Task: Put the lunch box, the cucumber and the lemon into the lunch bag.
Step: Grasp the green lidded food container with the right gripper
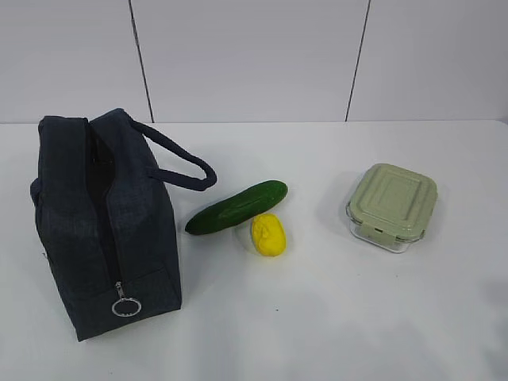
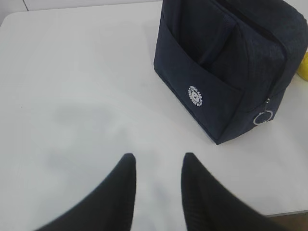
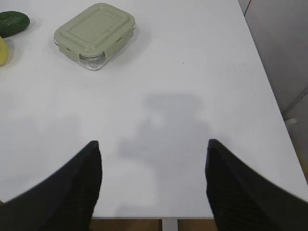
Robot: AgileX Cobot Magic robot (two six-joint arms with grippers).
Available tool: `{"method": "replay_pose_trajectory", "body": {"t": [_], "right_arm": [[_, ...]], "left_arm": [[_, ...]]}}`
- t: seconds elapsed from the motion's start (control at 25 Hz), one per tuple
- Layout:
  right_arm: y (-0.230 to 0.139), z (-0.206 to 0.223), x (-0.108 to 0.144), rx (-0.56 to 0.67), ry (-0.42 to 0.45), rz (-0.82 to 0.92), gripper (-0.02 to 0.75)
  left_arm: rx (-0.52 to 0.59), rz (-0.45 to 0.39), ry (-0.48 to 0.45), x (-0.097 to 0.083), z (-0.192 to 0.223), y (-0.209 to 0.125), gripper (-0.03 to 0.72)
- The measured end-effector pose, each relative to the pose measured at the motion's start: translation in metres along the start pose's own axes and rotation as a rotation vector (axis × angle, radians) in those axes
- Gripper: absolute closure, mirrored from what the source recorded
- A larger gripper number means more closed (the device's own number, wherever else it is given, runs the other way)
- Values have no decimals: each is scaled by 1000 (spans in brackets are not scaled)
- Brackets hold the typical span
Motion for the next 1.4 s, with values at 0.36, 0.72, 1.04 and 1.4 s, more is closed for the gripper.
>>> {"method": "replay_pose_trajectory", "body": {"t": [0.36,0.72,1.04,1.4], "right_arm": [[0,0,0,0,0,0,223],[0,0,0,0,0,0,223],[0,0,0,0,0,0,223],[0,0,0,0,0,0,223]], "left_arm": [[0,0,0,0,0,0,453],[0,0,0,0,0,0,454],[0,0,0,0,0,0,453],[0,0,0,0,0,0,453]]}}
Point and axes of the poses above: a point on each arm's last joint axis where the gripper is mounted, z pointing out along that axis toward the gripper, x along the wrist's bending axis when the last joint is at zero, y = z × x, the point moved 8 cm from there along z, pointing out along that axis toward the gripper, and after that the axes turned 3 degrees about -z, right-handed, at the moved point
